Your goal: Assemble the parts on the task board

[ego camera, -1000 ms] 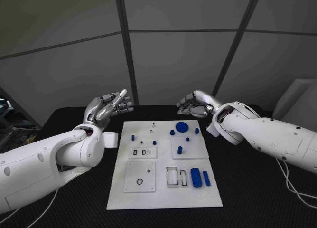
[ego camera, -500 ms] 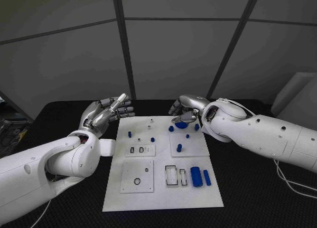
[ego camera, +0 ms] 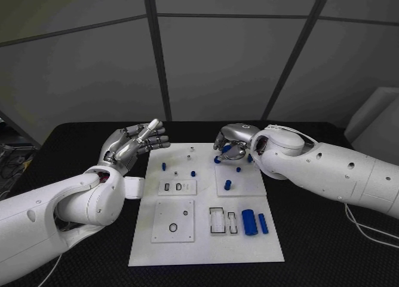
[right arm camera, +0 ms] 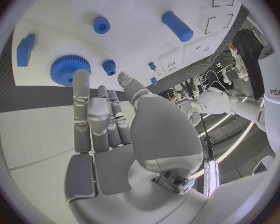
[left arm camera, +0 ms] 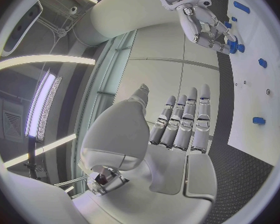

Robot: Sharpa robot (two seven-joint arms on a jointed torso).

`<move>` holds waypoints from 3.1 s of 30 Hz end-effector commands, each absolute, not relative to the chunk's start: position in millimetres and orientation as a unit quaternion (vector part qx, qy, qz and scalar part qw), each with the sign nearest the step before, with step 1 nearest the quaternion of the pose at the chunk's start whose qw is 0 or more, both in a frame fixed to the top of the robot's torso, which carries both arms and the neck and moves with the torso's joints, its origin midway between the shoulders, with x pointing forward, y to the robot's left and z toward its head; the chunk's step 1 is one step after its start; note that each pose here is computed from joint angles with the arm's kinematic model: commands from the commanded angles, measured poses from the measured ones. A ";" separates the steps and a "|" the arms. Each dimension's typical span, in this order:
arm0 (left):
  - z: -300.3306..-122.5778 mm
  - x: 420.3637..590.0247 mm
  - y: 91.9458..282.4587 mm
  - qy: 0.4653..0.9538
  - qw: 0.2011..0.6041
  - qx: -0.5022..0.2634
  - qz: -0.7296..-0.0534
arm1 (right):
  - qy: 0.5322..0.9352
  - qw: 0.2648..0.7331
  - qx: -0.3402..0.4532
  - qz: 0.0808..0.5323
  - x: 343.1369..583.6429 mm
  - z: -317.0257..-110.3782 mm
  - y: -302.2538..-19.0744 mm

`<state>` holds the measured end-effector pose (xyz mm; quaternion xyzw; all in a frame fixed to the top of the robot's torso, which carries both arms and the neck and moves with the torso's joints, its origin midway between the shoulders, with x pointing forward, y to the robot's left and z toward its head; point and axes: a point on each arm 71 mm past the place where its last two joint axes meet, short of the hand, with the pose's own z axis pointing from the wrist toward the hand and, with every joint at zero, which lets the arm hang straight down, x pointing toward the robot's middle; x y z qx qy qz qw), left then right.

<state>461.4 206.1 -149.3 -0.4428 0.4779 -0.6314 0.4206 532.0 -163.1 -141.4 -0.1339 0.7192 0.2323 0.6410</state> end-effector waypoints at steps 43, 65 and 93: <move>-145.6 456.9 202.9 0.482 0.408 -0.434 -0.643 | 0.743 0.617 -0.160 0.202 538.6 -149.5 -153.7; -146.3 459.1 208.8 0.480 0.414 -0.436 -0.639 | 0.651 0.704 -0.125 0.254 534.6 -125.6 -136.1; -146.4 460.3 206.8 0.481 0.413 -0.435 -0.639 | 0.646 0.709 -0.116 0.259 552.7 -131.1 -100.6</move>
